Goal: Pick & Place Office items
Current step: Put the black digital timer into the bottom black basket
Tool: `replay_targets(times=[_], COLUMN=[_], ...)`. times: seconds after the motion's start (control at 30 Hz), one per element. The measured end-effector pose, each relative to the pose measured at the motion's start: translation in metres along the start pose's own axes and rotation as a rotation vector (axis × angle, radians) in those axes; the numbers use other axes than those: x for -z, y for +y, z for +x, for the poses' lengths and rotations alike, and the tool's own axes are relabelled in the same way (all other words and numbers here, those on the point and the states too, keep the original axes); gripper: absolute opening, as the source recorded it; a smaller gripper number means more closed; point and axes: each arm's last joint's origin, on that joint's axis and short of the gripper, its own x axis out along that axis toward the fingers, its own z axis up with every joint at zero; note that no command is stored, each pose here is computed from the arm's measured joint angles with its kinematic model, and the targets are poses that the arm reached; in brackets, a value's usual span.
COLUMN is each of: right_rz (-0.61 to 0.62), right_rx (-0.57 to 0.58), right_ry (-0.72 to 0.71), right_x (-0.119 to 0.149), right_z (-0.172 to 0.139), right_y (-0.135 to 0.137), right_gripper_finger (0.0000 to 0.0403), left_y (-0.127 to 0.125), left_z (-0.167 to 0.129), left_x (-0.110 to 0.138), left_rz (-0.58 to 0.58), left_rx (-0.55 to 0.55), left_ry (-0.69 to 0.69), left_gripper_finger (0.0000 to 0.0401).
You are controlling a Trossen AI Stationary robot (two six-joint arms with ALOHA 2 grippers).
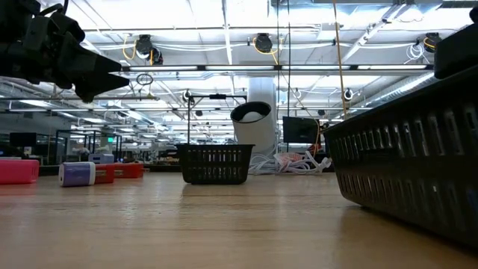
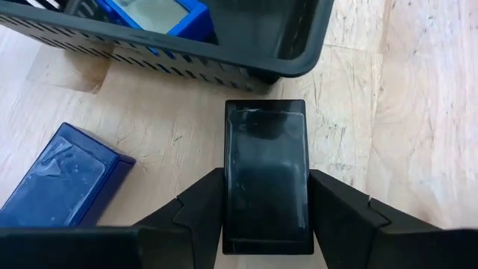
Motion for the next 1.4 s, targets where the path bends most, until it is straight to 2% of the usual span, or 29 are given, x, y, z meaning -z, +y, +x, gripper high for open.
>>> replay_targets(times=[0.37, 0.97, 1.2, 1.4], right_rz=[0.006, 0.133, 0.176, 0.167], right_rx=[-0.006, -0.046, -0.081, -0.122], right_ry=[-0.001, -0.101, -0.175, -0.32], right_x=[0.0, 0.002, -0.001, -0.014], right_z=[-0.003, -0.062, -0.072, -0.077], right_y=[0.0, -0.01, -0.01, -0.006], right_gripper_finger=[0.0169, 0.0169, 0.0169, 0.0169], left_y=[0.0, 0.0, 0.0, 0.0], left_z=[0.0, 0.0, 0.0, 0.0], left_x=[0.0, 0.0, 0.0, 0.0], left_rz=[0.0, 0.0, 0.0, 0.0], left_rx=[0.0, 0.0, 0.0, 0.0], left_ry=[0.0, 0.001, 0.0, -0.001], left_gripper_finger=[0.0267, 0.0267, 0.0267, 0.0267])
